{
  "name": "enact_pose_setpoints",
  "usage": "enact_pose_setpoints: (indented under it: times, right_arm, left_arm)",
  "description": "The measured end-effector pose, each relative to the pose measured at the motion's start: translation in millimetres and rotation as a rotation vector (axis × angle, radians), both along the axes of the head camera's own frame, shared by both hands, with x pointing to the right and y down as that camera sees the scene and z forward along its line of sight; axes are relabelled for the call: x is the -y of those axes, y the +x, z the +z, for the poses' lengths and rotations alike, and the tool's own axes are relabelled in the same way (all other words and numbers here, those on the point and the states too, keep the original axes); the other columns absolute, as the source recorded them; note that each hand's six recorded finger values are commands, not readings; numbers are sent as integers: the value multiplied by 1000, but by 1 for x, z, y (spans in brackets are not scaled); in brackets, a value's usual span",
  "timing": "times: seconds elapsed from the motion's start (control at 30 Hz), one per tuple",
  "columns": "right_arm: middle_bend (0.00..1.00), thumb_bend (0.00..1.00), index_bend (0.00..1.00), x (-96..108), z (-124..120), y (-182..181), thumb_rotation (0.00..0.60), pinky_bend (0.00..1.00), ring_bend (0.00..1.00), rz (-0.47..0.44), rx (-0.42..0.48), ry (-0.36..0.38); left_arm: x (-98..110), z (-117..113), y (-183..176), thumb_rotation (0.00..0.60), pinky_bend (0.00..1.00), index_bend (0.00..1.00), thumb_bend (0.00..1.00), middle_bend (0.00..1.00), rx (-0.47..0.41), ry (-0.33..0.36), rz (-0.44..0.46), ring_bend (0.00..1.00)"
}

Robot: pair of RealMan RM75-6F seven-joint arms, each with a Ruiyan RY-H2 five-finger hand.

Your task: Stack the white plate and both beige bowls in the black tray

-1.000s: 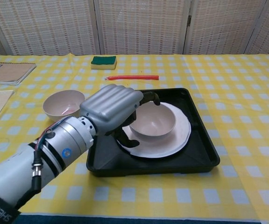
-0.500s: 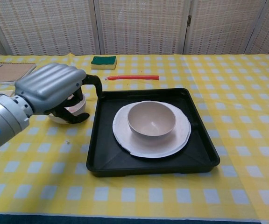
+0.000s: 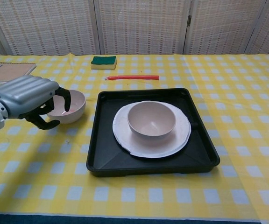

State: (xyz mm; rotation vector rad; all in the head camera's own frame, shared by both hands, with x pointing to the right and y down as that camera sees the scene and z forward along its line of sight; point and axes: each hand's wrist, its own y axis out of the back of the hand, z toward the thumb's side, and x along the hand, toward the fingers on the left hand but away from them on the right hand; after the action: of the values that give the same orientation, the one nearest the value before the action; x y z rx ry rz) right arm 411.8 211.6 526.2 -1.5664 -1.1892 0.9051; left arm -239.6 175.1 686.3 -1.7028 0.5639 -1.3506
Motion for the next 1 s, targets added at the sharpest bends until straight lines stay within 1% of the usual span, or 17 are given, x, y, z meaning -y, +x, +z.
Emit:
enact_pose_setpoints:
  times: [0.17, 0.43, 0.73, 0.9, 1.0]
  right_arm:
    - [0, 161, 0, 1, -1, 2, 600, 0, 0, 6, -3, 2]
    - [0, 160, 0, 2, 2, 3, 600, 0, 0, 11, -14, -1]
    - [0, 160, 0, 4, 4, 4, 600, 0, 0, 22, -27, -3]
    - [0, 161, 0, 5, 5, 4, 600, 0, 0, 30, -32, 1]
    - [0, 161, 0, 5, 4, 5, 600, 0, 0, 33, -35, 6]
  left_arm:
    - [3, 5, -2, 600, 1000, 477, 385, 1000, 5, 15, -5, 1000]
    - [7, 16, -9, 600, 1000, 498, 385, 1000, 20, 12, -14, 1000]
    - [11, 29, -17, 600, 1000, 505, 385, 1000, 24, -14, -36, 1000]
    - [14, 36, -22, 600, 1000, 545, 388, 1000, 26, -22, -48, 1000]
    - [15, 37, -20, 600, 1000, 597, 406, 1000, 22, -7, -47, 1000]
